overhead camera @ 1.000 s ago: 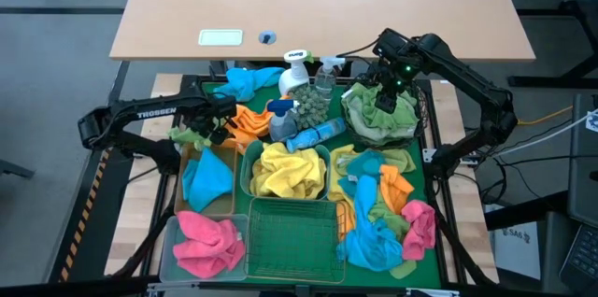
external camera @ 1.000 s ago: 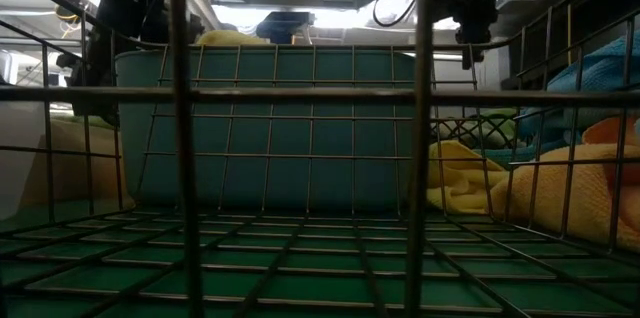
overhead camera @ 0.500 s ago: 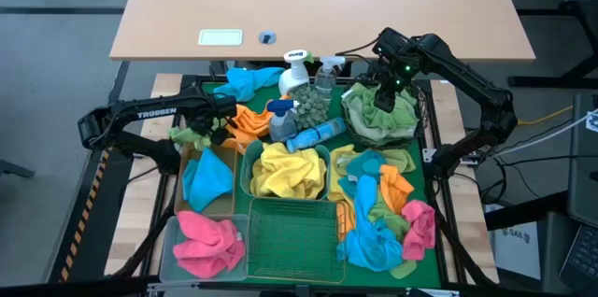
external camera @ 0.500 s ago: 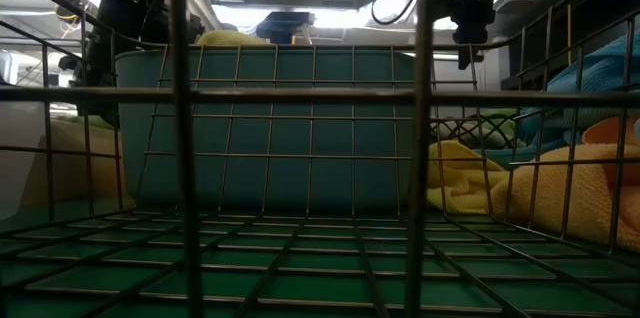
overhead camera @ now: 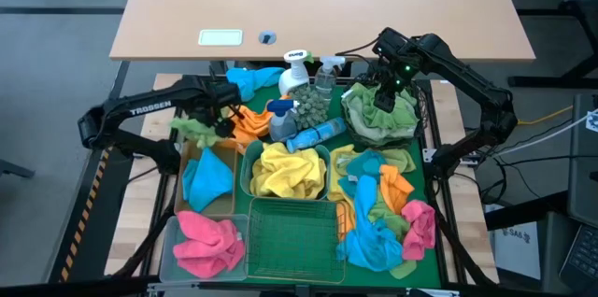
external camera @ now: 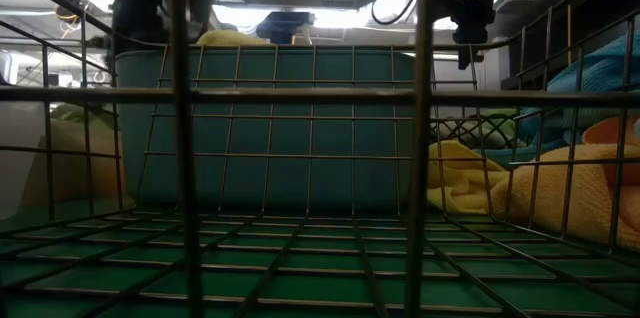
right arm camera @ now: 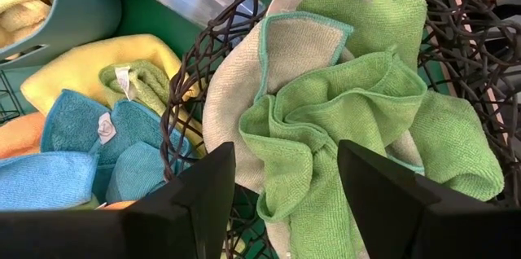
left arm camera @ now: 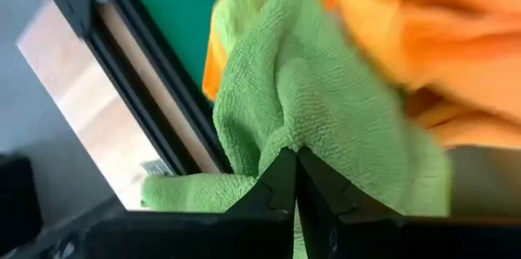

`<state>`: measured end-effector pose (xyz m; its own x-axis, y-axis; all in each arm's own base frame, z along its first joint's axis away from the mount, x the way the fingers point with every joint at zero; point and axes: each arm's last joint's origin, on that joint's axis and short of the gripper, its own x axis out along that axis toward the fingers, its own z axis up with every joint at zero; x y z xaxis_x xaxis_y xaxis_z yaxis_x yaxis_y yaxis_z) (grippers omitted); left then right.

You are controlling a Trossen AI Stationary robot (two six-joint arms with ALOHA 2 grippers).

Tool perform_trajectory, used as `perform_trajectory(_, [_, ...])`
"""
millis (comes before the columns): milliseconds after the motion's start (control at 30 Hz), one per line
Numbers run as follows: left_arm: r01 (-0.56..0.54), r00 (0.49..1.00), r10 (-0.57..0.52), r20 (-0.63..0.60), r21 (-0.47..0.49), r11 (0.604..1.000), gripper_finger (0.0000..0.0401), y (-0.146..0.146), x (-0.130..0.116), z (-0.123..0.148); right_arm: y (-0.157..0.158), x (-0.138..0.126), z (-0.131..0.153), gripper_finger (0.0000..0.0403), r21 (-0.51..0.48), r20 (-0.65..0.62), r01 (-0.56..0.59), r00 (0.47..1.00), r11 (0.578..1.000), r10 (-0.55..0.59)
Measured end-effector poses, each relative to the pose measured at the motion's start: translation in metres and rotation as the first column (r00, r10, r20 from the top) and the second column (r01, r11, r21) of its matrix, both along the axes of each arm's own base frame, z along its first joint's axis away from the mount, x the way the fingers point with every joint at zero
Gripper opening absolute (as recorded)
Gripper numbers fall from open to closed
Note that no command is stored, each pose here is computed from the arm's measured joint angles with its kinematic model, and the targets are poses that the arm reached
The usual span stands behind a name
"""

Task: Sort microfiber towel by color & place in baskets
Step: Put the green microfiber towel into the black wire basket

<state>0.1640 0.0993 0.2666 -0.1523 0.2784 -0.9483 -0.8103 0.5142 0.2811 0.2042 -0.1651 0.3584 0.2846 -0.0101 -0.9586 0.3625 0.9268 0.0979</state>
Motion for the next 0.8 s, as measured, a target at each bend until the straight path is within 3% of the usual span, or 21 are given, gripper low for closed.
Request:
perform_trajectory(367, [0.057,0.969,-0.092,0.230,0.157,0.986,0.0000,-0.002,0.010,0.097,0.003,0.002,0.001,0.0218,0.101,0.087,-0.035,0.996,0.994,0.026])
perform_trajectory(800, [-0.032,0.824,-0.171,0.541,0.346,0.938,0.0000,-0.010,-0.006,0.193,-0.002,0.014,0.010,0.0218,0.099,0.291,-0.100,0.954,0.990,0.068])
